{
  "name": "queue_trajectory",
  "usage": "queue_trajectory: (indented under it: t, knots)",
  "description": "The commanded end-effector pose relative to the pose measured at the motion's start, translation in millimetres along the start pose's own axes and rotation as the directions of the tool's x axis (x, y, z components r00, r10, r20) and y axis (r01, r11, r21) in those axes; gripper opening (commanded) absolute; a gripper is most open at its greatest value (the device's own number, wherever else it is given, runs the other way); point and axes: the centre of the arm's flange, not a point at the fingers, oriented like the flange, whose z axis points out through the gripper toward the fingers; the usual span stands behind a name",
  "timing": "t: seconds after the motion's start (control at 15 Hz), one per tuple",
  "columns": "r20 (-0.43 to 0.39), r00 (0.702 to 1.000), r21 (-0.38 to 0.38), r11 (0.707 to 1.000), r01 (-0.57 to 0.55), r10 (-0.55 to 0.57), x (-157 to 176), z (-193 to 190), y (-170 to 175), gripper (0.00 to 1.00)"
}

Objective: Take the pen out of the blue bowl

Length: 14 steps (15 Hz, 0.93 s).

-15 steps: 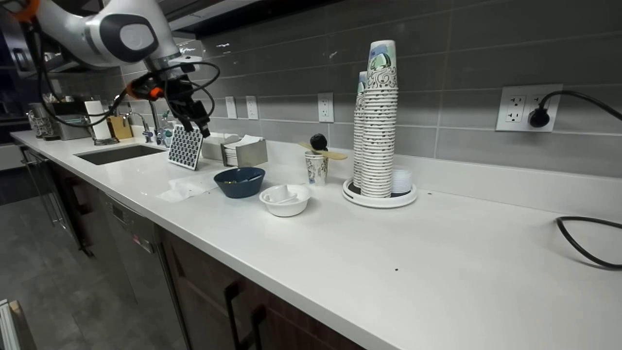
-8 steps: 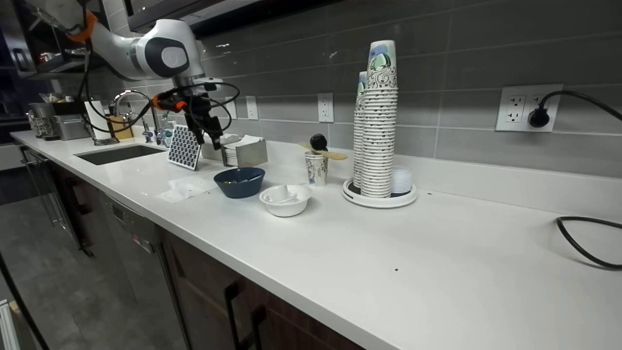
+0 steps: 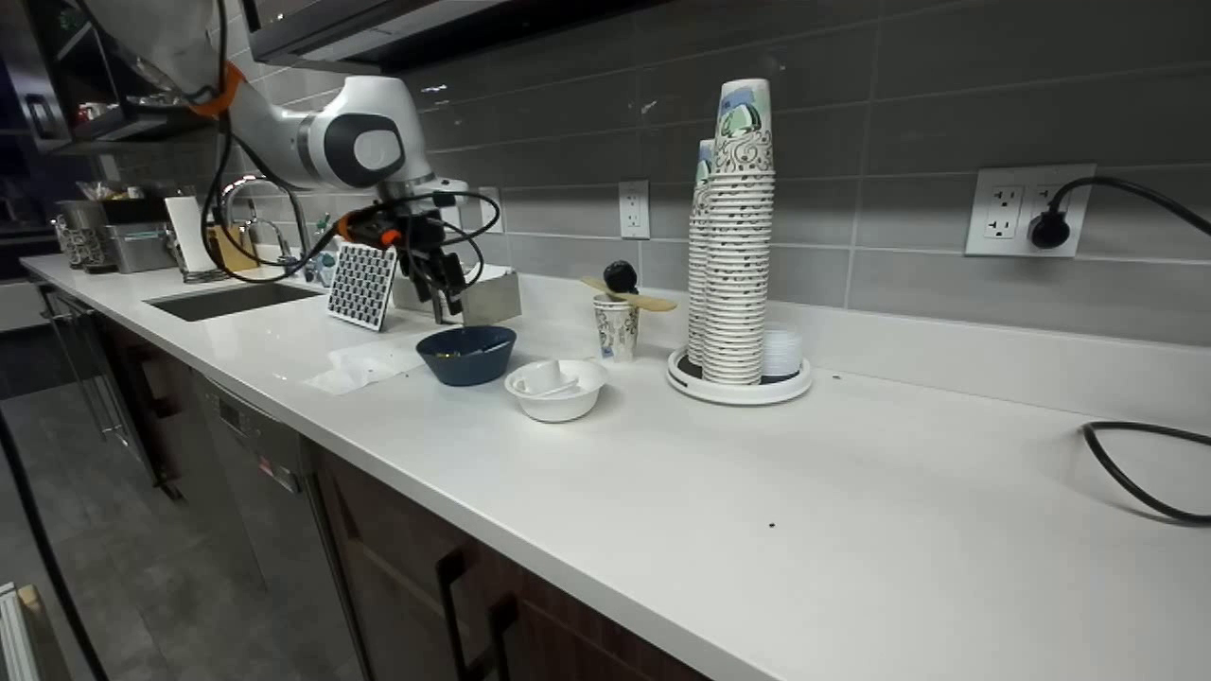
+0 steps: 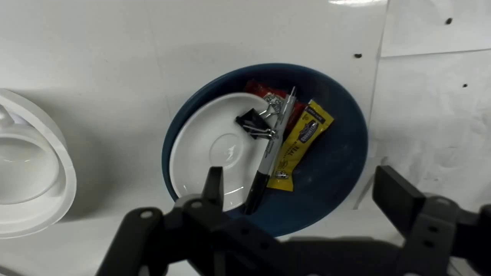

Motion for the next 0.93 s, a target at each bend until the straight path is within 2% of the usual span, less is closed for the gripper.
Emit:
queue_trajectory:
  t: [0.0, 0.13, 0.2, 0.33, 0.4, 0.53, 0.6, 0.67, 0.87]
  knots:
    - [0.015, 1.0, 0.002, 1.0, 0.014, -0.014, 28, 29, 1, 0.93]
    - [0.036, 0.999, -0.005, 1.0, 0.013, -0.013, 32, 42, 4, 0.83]
    - [0.043, 0.999, -0.003, 1.0, 0.011, -0.011, 34, 48, 5, 0.71]
    - [0.055, 0.998, 0.0, 1.0, 0.009, -0.009, 38, 56, 6, 0.72]
    - [0.062, 0.998, -0.001, 1.0, 0.009, -0.009, 39, 60, 7, 0.65]
    - [0.075, 0.997, 0.001, 1.0, 0.006, -0.006, 41, 67, 9, 0.62]
    - [0.076, 0.997, 0.002, 1.0, 0.003, -0.003, 43, 70, 9, 0.55]
    - [0.081, 0.997, 0.002, 1.0, -0.001, 0.001, 45, 74, 9, 0.59]
    - [0.095, 0.995, 0.003, 1.0, -0.005, 0.004, 47, 82, 7, 0.55]
